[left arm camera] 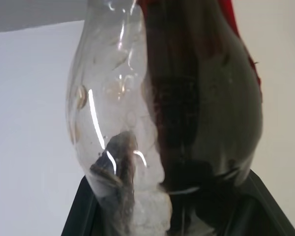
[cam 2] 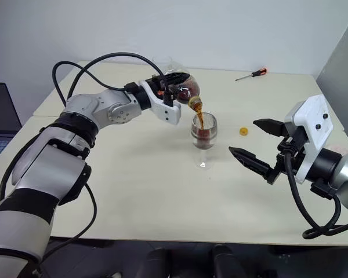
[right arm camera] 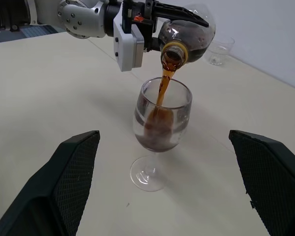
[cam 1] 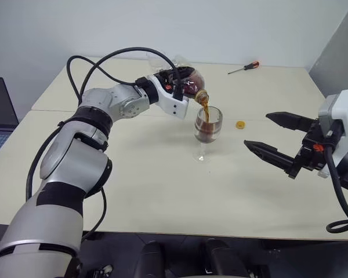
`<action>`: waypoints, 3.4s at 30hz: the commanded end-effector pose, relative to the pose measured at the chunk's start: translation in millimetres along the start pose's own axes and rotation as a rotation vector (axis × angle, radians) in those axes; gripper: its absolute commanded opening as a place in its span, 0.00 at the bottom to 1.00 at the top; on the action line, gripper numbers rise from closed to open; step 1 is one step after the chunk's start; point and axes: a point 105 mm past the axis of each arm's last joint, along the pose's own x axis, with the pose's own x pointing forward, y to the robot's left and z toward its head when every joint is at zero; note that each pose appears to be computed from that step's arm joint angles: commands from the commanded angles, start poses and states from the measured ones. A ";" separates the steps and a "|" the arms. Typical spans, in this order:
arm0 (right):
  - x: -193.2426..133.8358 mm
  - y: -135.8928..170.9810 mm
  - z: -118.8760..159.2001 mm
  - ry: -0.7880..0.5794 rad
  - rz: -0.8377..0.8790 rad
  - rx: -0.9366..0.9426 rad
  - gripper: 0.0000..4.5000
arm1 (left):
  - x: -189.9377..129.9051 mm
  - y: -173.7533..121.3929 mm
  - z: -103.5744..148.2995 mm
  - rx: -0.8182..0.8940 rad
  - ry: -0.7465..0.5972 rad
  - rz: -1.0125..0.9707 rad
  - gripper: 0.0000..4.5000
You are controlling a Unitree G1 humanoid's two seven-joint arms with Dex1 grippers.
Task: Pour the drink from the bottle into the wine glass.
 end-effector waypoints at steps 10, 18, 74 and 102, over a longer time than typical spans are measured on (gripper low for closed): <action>0.6 1.9 9.6 -0.033 0.003 -0.044 1.00 | 2.5 28.4 -3.6 0.046 -0.001 0.070 0.38; 1.2 1.7 9.6 -0.031 0.003 -0.044 1.00 | 2.2 28.3 -4.0 0.056 -0.001 0.068 0.38; 2.4 -1.4 2.9 -0.058 0.011 0.019 1.00 | -70.8 -40.1 -101.5 -1.552 0.499 0.608 0.38; 16.0 1.4 -0.4 -0.046 0.092 0.017 1.00 | -101.0 -129.4 -79.4 -1.597 0.767 0.507 0.79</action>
